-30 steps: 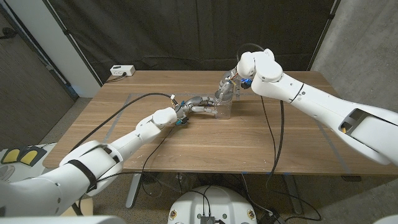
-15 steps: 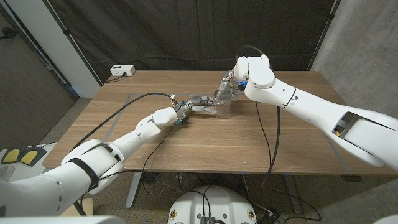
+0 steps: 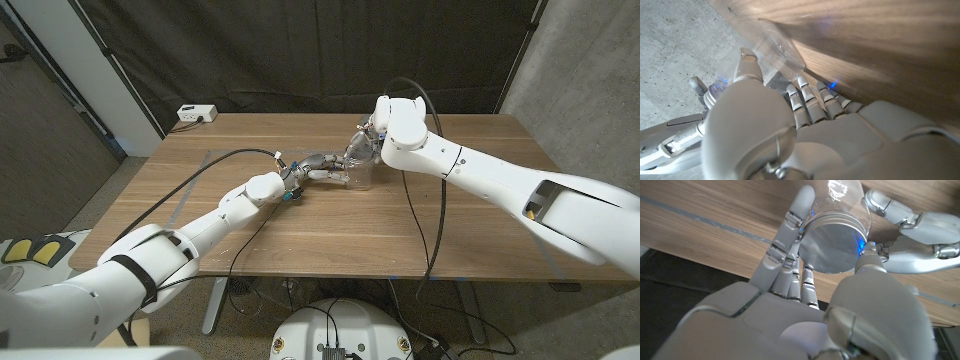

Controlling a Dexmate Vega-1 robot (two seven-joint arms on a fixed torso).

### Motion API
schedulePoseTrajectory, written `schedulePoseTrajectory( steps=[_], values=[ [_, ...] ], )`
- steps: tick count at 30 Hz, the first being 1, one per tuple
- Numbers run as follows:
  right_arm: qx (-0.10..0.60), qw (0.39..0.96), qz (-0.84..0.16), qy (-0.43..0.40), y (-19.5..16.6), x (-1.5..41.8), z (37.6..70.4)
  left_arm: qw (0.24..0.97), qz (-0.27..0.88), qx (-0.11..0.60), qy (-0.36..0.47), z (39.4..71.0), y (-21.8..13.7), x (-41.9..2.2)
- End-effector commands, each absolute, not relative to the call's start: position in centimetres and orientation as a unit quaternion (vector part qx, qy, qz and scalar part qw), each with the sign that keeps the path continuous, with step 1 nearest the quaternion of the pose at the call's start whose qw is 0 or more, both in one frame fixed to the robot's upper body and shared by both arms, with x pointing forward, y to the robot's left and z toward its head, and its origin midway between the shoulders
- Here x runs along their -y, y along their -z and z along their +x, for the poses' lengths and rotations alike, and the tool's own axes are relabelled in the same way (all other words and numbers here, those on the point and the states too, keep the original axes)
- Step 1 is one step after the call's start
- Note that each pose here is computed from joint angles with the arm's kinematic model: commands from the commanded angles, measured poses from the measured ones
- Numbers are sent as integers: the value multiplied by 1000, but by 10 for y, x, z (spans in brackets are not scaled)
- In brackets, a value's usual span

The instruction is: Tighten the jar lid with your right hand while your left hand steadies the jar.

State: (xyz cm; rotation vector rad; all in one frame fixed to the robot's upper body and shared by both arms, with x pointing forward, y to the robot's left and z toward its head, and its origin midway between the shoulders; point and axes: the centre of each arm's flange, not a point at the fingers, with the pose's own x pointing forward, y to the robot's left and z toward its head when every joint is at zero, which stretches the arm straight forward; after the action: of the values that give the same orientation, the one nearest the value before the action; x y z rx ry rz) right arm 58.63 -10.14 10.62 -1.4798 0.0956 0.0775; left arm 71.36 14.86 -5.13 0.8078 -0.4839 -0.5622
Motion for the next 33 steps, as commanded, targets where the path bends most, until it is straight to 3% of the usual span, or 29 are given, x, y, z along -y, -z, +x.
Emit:
schedulePoseTrajectory(
  steps=[1,12,19,33],
  values=[
    [-79,789,-609,11,-105,118,590,854,385,227,264,714,51,-149],
    [-94,827,-554,-3,-104,137,596,854,387,227,263,714,50,-148],
    [-71,795,-601,-26,-106,135,593,853,389,227,264,715,49,-147],
    [83,780,-620,0,-118,133,561,853,388,231,261,714,46,-146]
  ],
)
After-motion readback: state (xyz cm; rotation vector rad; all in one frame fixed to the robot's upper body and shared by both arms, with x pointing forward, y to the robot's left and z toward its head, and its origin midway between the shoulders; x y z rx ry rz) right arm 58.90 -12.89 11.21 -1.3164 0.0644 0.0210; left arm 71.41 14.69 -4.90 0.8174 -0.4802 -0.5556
